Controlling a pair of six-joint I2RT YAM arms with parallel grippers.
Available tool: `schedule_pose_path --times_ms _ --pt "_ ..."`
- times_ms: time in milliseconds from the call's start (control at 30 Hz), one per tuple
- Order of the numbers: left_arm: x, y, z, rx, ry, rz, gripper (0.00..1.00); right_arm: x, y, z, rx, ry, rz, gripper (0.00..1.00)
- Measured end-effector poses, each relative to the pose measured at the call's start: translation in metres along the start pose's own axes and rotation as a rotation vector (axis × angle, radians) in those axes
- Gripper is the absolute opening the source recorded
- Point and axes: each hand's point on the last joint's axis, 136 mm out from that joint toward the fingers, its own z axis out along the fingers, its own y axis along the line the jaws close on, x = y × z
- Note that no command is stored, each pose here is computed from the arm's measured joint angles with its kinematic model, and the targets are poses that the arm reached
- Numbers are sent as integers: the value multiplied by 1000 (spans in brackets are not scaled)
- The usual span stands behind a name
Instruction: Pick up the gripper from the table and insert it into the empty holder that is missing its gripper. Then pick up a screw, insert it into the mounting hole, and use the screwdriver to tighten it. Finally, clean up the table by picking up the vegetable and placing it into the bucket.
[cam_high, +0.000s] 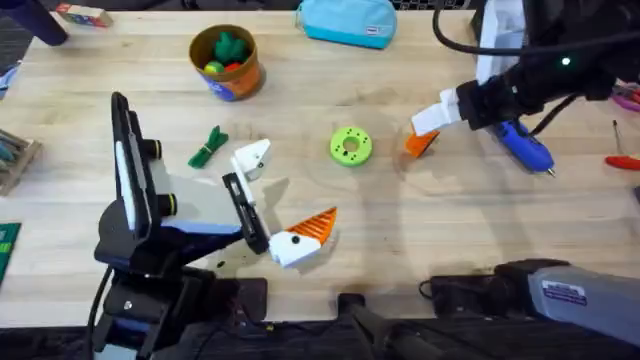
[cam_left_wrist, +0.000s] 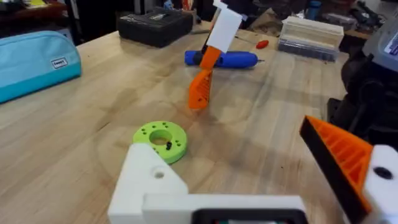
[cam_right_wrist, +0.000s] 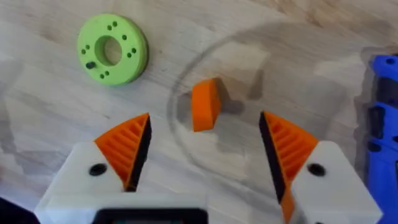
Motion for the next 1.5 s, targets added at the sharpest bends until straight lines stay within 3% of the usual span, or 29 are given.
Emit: schedule_pose_path --times_ms 400,633,767,967,1133,1367,1500 --pt "0 1 0 -3 0 0 990 15 -3 33 -34 134 30 963" --pt "0 1 0 -3 0 0 990 20 -2 43 -17 180 -14 781" --pt "0 1 0 -3 0 0 990 19 -3 44 5 182 -30 556" --pt "0 2 0 -10 0 0 990 17 -5 44 11 172 -37 326" --pt "0 4 0 -22 -1 0 990 16 -5 44 12 169 -35 22" --pt "0 4 0 -22 -1 0 990 16 -4 39 13 161 -36 15" --pt "0 4 0 -22 -1 0 990 12 0 19 24 105 -47 13"
